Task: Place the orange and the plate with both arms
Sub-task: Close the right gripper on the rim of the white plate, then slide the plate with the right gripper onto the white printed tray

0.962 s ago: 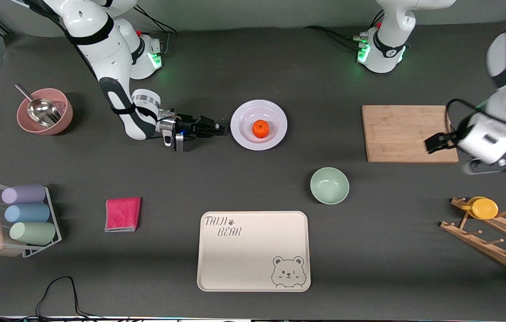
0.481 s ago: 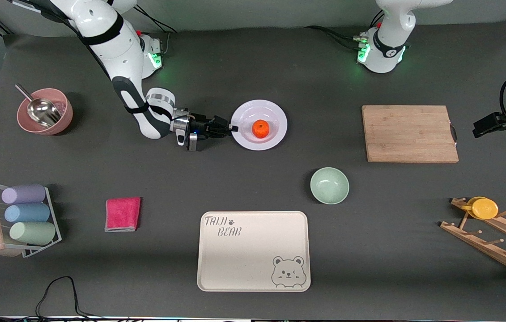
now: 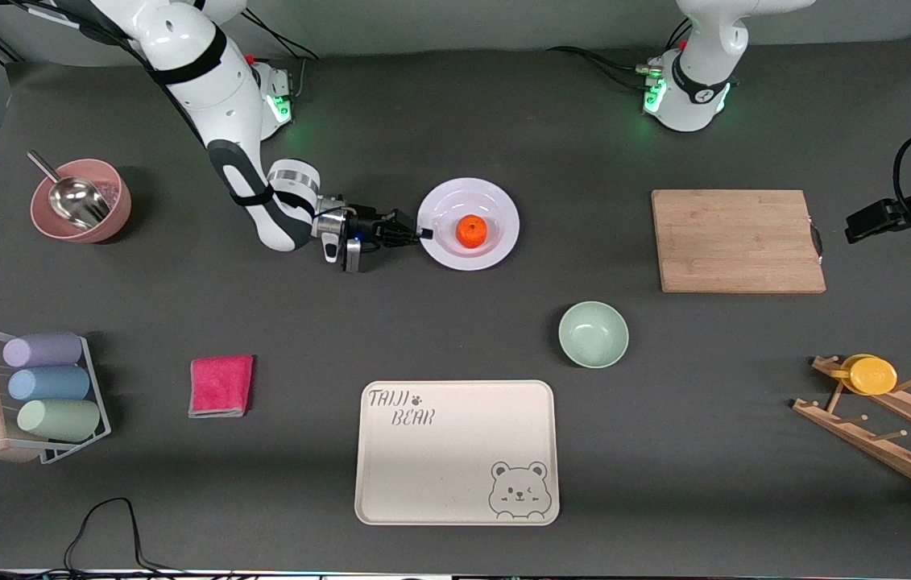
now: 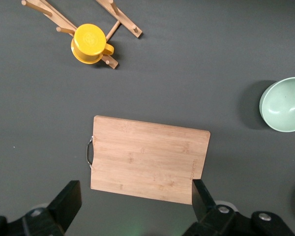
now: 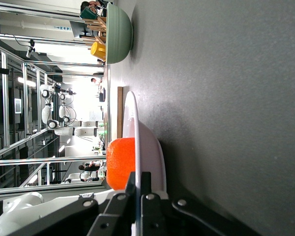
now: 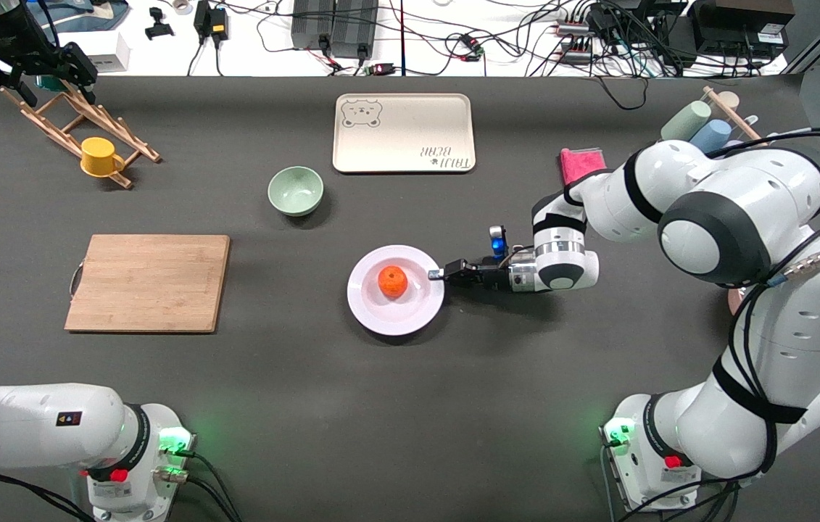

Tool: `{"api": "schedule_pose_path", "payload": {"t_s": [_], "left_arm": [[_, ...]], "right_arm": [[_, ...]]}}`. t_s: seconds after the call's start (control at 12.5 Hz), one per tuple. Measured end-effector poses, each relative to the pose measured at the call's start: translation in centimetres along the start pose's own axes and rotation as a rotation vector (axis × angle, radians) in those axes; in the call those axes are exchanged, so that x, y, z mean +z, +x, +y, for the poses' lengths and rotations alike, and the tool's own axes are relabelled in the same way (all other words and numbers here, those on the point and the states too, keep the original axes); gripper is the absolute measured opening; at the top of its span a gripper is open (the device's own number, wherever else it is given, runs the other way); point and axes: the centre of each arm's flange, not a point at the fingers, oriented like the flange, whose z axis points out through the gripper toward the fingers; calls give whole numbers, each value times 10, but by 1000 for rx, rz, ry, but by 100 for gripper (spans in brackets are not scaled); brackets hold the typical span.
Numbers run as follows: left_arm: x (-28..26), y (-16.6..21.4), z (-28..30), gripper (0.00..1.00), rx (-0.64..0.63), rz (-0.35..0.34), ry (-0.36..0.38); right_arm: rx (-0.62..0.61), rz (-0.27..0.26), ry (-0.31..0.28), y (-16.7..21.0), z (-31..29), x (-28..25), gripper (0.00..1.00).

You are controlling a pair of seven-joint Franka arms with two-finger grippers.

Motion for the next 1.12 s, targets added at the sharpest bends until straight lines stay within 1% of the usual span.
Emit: {"api": "schedule_pose_path", "payload": {"t_s": [0.24,0.48,0.56,0.72,0.96,1.04,1.12], "left_arm": [[-4,-3,3,100,5,-19,3],[12,6,4,100,7,-51,7],[16,8,4,100,7,-58,8],[21,11,4,100,6,-69,9],[30,16,1,100,1,-82,10],[33,18,1,100,0,-85,11],[35,19,0,100,0,-85,17]], "right_arm": [[4,11,10,4,1,-3,4],[12,53,51,24,-4,-12,4],[21,46,61,32,-10,-14,4],[32,6,72,57,-34,-28,4],[65,-56,62,94,-88,-62,4],[73,-68,58,105,-108,-74,4],[70,-68,58,115,-127,-84,4]]}}
